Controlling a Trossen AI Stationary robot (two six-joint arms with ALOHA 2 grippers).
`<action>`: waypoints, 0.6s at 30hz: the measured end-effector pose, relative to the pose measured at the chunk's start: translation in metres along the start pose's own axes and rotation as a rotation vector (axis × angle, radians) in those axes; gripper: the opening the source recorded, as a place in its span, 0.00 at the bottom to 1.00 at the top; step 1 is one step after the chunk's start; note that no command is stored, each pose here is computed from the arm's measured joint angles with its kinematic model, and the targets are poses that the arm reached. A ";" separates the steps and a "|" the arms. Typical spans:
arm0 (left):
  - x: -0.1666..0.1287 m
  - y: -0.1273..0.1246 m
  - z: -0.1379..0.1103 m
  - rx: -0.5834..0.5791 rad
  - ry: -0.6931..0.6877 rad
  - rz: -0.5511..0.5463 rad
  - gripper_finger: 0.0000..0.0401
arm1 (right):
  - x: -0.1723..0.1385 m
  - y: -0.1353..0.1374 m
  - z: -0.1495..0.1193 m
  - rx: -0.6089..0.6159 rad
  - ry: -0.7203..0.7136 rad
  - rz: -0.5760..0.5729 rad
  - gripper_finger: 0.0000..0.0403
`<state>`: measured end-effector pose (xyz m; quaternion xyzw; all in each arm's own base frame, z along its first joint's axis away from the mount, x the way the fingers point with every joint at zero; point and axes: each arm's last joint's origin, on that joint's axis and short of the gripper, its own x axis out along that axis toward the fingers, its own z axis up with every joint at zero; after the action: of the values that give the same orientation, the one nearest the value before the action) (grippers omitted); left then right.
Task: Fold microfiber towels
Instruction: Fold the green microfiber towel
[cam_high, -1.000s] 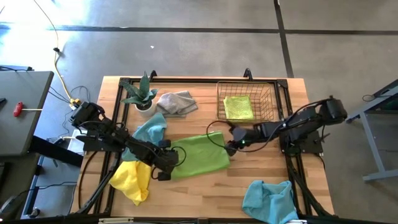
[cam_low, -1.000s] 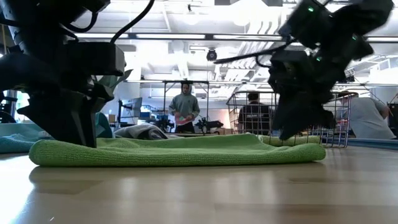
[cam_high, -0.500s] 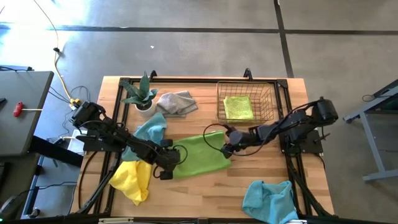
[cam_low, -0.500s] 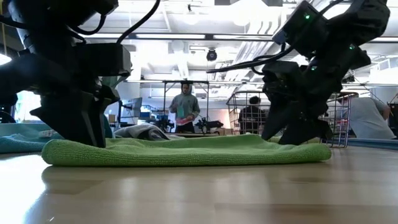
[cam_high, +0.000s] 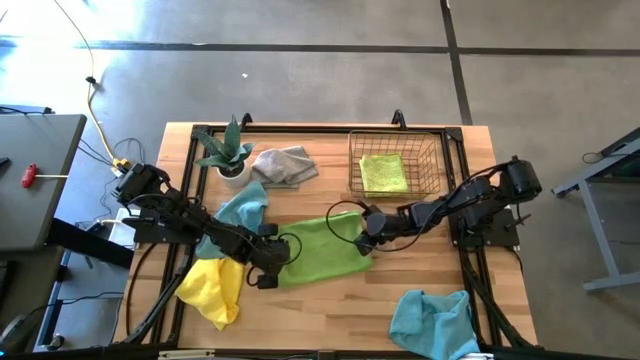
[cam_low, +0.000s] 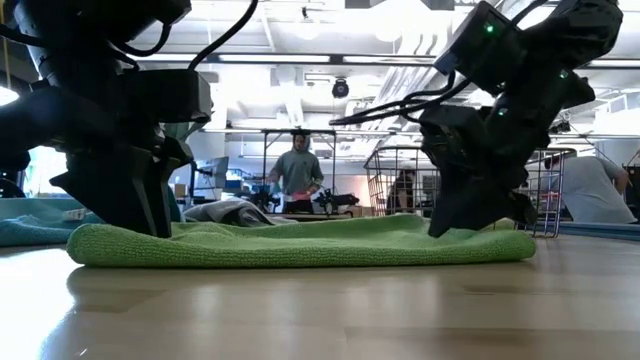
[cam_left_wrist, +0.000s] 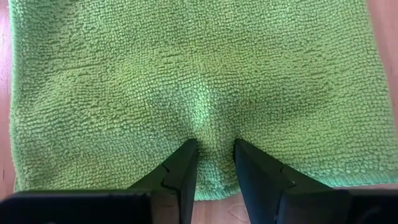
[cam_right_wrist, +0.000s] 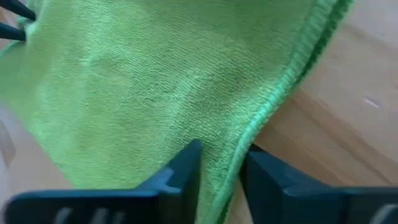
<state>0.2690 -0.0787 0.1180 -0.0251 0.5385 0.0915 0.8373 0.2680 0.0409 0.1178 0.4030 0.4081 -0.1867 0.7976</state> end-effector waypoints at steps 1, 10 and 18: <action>0.000 0.000 0.000 0.000 0.000 0.000 0.25 | 0.000 -0.001 0.000 0.000 0.001 -0.008 0.16; -0.003 -0.002 0.010 0.020 -0.024 0.018 0.25 | -0.001 -0.003 -0.002 -0.026 0.025 -0.033 0.01; -0.010 -0.004 0.018 0.050 -0.002 0.030 0.25 | -0.016 -0.007 -0.012 -0.014 0.122 -0.108 0.00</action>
<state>0.2818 -0.0811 0.1347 0.0038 0.5398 0.0906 0.8369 0.2483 0.0459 0.1226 0.3856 0.4783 -0.2017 0.7628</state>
